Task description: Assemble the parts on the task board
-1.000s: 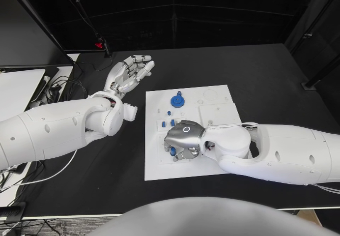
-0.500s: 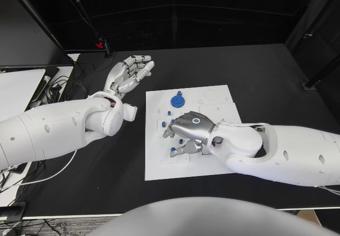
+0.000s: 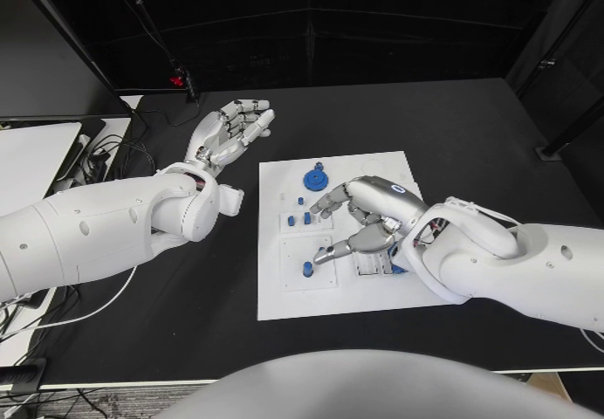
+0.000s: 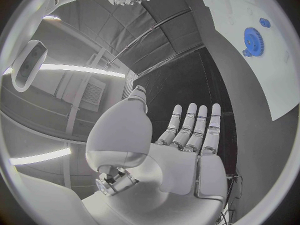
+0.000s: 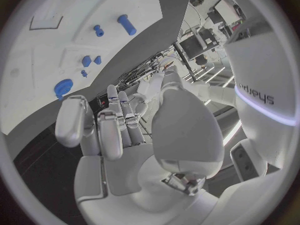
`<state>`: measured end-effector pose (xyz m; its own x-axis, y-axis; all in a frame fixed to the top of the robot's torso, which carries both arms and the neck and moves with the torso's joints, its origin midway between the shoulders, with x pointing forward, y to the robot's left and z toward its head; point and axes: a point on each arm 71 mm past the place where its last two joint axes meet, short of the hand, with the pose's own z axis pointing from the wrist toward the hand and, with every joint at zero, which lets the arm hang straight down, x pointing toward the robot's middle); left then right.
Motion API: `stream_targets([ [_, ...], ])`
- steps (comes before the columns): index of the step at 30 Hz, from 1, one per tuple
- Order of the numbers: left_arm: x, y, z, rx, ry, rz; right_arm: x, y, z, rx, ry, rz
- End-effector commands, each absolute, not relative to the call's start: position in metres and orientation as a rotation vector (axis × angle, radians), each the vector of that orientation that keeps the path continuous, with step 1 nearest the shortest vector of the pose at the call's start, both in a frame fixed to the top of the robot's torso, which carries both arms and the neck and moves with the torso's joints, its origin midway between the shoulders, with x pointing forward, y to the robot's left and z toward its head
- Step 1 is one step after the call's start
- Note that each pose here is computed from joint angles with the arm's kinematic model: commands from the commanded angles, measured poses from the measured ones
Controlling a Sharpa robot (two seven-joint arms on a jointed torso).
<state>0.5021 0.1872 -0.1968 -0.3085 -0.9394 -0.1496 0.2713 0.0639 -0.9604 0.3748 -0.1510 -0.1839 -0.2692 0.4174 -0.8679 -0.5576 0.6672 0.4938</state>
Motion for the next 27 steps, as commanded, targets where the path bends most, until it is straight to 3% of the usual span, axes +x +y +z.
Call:
stream_targets([
  [1,0.500,0.186,-0.187,-0.673,1.184,-1.552,0.386,-0.173,-0.182,0.254,1.658,1.067],
  [6,0.500,0.185,-0.187,-0.672,1.180,-1.543,0.398,-0.209,-0.183,0.534,1.774,1.085],
  [10,0.501,0.183,-0.187,-0.671,1.180,-1.542,0.396,-0.228,-0.184,0.605,1.824,1.065],
  [18,0.502,0.179,-0.187,-0.669,1.181,-1.543,0.389,-0.260,-0.184,0.566,1.864,0.967],
  [27,0.502,0.175,-0.188,-0.667,1.183,-1.546,0.381,-0.289,-0.182,0.460,1.866,0.713],
])
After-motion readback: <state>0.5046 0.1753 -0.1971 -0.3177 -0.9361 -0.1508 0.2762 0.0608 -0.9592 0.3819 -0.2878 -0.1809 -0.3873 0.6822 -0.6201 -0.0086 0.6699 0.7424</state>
